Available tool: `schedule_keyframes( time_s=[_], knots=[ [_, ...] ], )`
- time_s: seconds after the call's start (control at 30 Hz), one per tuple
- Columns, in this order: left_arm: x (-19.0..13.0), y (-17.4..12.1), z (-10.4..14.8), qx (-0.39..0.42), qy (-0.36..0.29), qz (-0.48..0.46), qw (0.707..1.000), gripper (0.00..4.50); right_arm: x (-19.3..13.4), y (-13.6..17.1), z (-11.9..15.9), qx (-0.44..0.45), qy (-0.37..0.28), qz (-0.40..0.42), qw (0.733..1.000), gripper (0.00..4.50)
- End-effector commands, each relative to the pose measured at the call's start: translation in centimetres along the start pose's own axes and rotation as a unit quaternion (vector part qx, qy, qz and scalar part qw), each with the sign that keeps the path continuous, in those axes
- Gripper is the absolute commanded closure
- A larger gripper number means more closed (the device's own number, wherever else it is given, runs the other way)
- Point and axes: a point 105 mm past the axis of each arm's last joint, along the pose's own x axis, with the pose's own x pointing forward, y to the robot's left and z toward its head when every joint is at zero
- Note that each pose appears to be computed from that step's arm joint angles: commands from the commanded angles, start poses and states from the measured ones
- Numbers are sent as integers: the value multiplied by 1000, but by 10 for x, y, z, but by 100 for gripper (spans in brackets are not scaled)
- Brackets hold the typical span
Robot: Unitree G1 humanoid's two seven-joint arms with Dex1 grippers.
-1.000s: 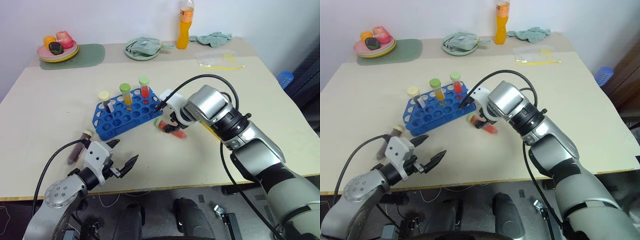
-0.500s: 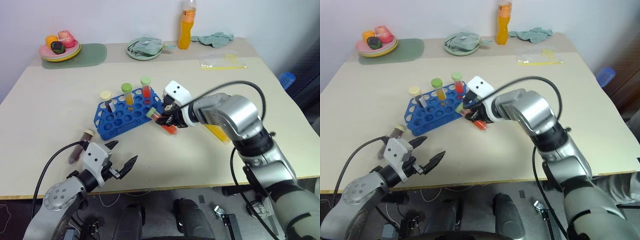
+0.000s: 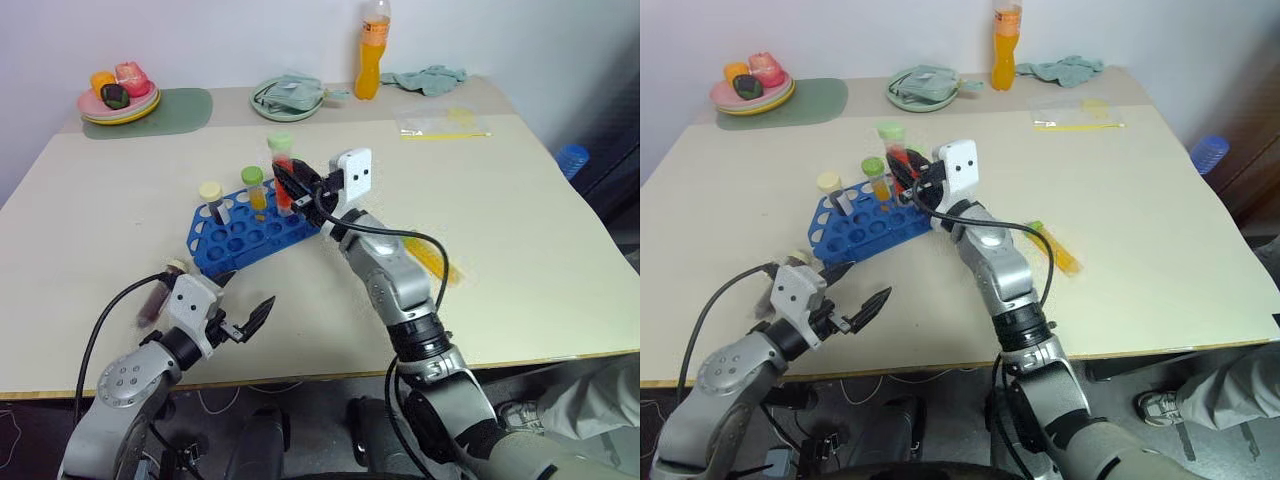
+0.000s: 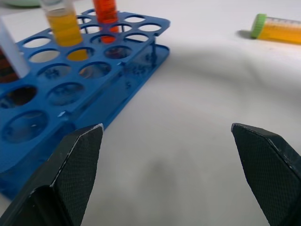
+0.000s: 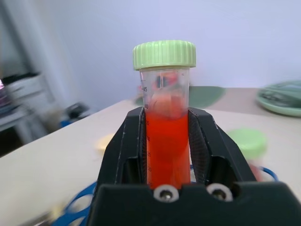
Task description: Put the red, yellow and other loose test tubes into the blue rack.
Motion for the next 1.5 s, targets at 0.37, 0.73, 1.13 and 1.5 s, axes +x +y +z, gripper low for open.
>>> schedule_keyframes(
  time_s=[0.37,0.73,1.13,1.5],
  knots=[
    [3,-5,30,26,-32,-1,999,0,5,-25,-5,-17,-23,-56,998,345],
    [4,-3,31,27,-32,-2,999,0,6,-32,-17,-53,-18,-68,996,345],
    [2,-4,25,26,-31,-1,999,0,3,-26,-21,-84,-46,-53,994,345],
    [3,-4,28,30,-33,-2,999,0,-3,-20,-37,-95,-41,-37,994,345]
  ],
)
